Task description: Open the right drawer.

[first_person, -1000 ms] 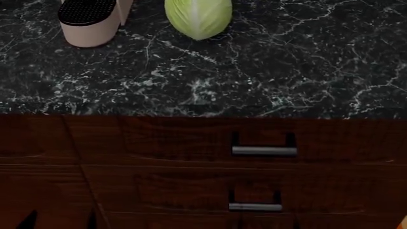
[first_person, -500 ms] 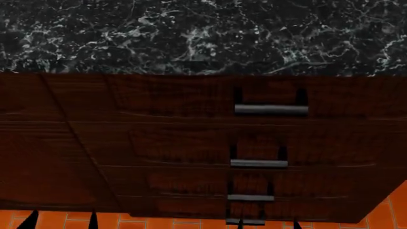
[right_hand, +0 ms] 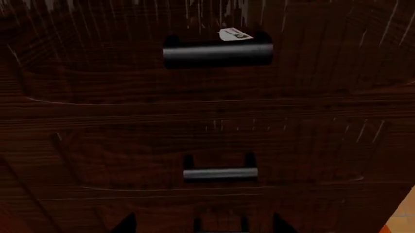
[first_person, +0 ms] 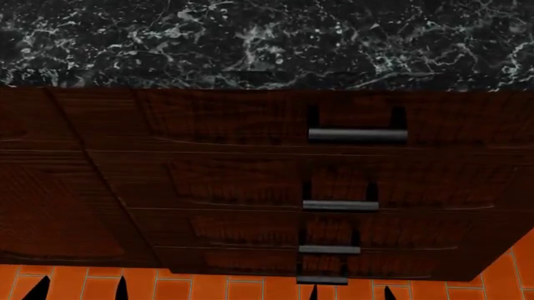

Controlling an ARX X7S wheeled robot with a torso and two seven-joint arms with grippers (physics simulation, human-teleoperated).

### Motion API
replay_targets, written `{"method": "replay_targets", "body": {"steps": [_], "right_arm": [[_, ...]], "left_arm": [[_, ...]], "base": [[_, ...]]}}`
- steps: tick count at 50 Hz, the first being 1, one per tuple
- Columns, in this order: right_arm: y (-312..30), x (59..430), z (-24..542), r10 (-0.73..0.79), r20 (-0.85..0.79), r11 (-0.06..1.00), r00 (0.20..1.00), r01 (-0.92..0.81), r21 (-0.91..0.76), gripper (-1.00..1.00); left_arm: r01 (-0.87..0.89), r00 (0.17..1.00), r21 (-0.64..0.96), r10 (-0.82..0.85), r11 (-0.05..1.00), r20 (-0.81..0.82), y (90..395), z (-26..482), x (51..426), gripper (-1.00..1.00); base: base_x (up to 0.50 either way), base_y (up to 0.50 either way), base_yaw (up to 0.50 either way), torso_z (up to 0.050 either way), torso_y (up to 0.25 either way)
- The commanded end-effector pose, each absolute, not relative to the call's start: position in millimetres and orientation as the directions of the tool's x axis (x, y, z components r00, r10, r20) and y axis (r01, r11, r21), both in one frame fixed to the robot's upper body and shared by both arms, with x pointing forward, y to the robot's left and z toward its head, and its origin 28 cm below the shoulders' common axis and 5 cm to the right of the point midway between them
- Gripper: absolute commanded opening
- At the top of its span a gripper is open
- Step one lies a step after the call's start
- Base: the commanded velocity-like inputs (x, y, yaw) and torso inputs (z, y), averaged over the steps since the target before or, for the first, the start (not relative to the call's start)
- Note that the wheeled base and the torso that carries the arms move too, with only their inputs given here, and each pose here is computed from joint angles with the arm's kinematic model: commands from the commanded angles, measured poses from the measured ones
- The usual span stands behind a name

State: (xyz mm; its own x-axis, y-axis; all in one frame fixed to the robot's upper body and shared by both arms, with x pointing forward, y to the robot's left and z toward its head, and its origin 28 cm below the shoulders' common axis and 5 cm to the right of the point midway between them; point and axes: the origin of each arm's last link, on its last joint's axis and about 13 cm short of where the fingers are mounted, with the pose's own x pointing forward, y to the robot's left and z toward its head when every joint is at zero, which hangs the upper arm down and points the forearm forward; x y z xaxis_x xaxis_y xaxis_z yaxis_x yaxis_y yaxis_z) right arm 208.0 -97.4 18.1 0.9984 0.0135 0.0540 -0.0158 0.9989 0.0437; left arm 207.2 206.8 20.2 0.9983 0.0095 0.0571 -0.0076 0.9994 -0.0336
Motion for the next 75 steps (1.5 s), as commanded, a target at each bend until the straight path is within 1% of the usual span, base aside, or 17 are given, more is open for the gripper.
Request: {"method": "replay_targets", "body": {"steps": [1, 8, 40, 48, 56, 59, 61, 65, 69, 71, 72, 75], "right_arm": [[-97, 208, 18, 0.017, 0.057, 0.999, 0.998, -0.020, 0.048, 1.00], [-97, 208, 18, 0.018, 0.053, 0.999, 0.998, -0.020, 0.041, 1.00], [-97, 207, 18, 0.018, 0.051, 0.999, 0.999, -0.020, 0.046, 1.00], [-97, 208, 19, 0.009, 0.050, 0.998, 0.999, -0.012, 0.054, 1.00], [-95, 207, 20, 0.039, 0.071, 0.999, 0.997, -0.042, 0.034, 1.00], [-100, 210, 25, 0.011, 0.085, 0.999, 0.996, -0.015, 0.047, 1.00], [-101, 212, 29, 0.011, 0.092, 0.999, 0.996, -0.014, 0.036, 1.00], [-102, 217, 34, 0.014, 0.099, 0.999, 0.995, -0.010, -0.044, 1.00], [-102, 220, 35, 0.001, 0.076, 0.984, 0.997, 0.013, -0.178, 1.00], [-105, 222, 35, -0.022, 0.063, 0.977, 0.998, 0.035, -0.210, 1.00], [-107, 221, 38, -0.019, 0.065, 0.980, 0.998, 0.031, -0.197, 1.00], [-110, 221, 43, -0.050, 0.067, 0.946, 0.996, 0.069, -0.316, 1.00]], "left_arm": [[-0.005, 0.998, -0.036, 0.007, 0.999, 0.057, 207, 20, 207, 1.00], [-0.004, 0.998, -0.035, 0.006, 0.999, 0.056, 206, 20, 207, 1.00], [0.000, 0.999, -0.036, 0.002, 0.999, 0.054, 207, 19, 207, 1.00], [0.001, 0.998, -0.038, 0.001, 0.999, 0.057, 206, 20, 206, 1.00], [0.001, 0.999, -0.041, 0.001, 0.999, 0.055, 207, 20, 205, 1.00], [-0.002, 0.999, -0.042, 0.004, 0.999, 0.051, 207, 20, 205, 1.00], [-0.004, 0.999, -0.040, 0.006, 0.999, 0.051, 207, 19, 205, 1.00], [-0.012, 0.999, -0.036, 0.013, 0.999, 0.048, 207, 19, 206, 1.00], [-0.014, 0.999, -0.034, 0.016, 0.999, 0.045, 207, 18, 206, 1.00], [-0.010, 0.999, -0.028, 0.011, 1.000, 0.044, 206, 18, 206, 1.00], [-0.011, 0.999, -0.029, 0.012, 1.000, 0.045, 206, 18, 207, 1.00], [-0.010, 0.999, -0.027, 0.011, 1.000, 0.044, 206, 18, 207, 1.00]], "base": [[0.00, 0.00, 0.00, 0.000, 0.000], [0.00, 0.00, 0.00, 0.000, 0.000], [0.19, 0.00, 0.00, 0.000, 0.000], [0.01, 0.00, 0.00, 0.000, 0.000], [0.00, 0.00, 0.00, 0.000, 0.000], [0.00, 0.00, 0.00, 0.000, 0.000], [0.00, 0.00, 0.00, 0.000, 0.000], [0.00, 0.00, 0.00, 0.000, 0.000], [0.00, 0.00, 0.00, 0.000, 0.000], [0.00, 0.00, 0.00, 0.000, 0.000], [0.00, 0.00, 0.00, 0.000, 0.000], [0.00, 0.00, 0.00, 0.000, 0.000]]}}
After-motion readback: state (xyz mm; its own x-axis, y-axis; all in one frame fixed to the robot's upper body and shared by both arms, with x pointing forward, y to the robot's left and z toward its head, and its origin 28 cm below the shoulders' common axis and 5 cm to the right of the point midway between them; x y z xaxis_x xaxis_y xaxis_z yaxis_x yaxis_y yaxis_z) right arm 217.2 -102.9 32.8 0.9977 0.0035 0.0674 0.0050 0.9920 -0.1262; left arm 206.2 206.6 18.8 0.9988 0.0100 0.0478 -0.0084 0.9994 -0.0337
